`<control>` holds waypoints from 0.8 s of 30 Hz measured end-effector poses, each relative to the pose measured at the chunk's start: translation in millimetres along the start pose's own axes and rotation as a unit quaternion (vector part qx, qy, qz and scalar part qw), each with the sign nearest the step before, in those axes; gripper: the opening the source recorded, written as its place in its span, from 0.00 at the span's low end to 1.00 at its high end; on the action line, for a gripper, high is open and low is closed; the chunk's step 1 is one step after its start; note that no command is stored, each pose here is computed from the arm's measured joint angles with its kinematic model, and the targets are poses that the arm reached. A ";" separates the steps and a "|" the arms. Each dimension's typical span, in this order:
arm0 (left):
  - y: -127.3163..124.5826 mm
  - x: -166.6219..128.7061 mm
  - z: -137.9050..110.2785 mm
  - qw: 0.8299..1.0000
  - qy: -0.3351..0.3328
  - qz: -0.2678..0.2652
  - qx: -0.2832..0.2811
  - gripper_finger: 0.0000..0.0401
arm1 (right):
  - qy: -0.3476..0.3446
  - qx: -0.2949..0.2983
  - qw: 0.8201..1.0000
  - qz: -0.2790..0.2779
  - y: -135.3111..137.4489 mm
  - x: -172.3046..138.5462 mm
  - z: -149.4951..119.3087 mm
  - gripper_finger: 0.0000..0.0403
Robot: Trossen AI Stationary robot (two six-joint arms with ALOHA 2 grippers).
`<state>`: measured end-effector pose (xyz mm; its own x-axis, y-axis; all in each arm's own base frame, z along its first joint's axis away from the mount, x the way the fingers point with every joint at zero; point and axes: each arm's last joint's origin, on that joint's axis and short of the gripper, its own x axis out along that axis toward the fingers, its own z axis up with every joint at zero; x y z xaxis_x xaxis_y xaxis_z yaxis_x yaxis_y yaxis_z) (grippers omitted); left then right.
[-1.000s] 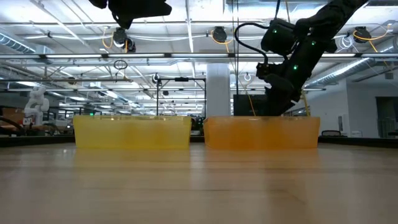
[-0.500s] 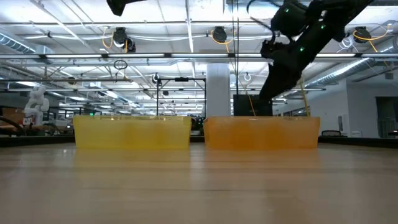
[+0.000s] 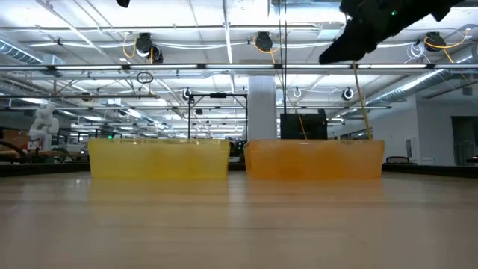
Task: Pick and place medicine bottles into bin by pill shape (circle, oval)
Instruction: Return to Home Position
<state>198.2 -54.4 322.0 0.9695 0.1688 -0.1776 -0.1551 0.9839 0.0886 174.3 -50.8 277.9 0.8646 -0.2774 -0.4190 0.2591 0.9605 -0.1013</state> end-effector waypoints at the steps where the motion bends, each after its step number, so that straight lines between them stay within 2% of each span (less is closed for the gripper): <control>1: 0.6 -1.2 0.2 1.000 0.000 -0.001 0.003 0.28 | -0.009 -0.003 1.000 0.003 1.1 -3.8 1.3 0.26; 8: 1.8 -3.6 -3.0 0.999 0.017 -0.005 0.035 0.02 | -0.036 -0.042 0.998 0.014 9.8 -19.5 -0.2 0.06; 11: 5.0 -2.2 -2.9 0.999 0.018 0.006 0.028 0.02 | -0.029 -0.063 0.998 0.002 13.4 -18.8 -8.7 0.01; 17: 10.0 1.3 -5.2 1.000 0.014 0.018 0.016 0.01 | -0.046 -0.076 0.996 0.000 19.4 -12.8 -28.3 0.01; 24: 12.7 11.5 -32.1 1.000 0.002 -0.012 0.016 0.01 | -0.056 -0.087 0.995 0.011 22.8 -7.0 -52.3 0.00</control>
<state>201.3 -38.1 289.6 0.9721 0.1457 -0.1840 -0.1258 0.9853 0.1152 151.6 -25.9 231.3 0.9144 -0.2480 -0.3199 0.1701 0.9526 -0.2522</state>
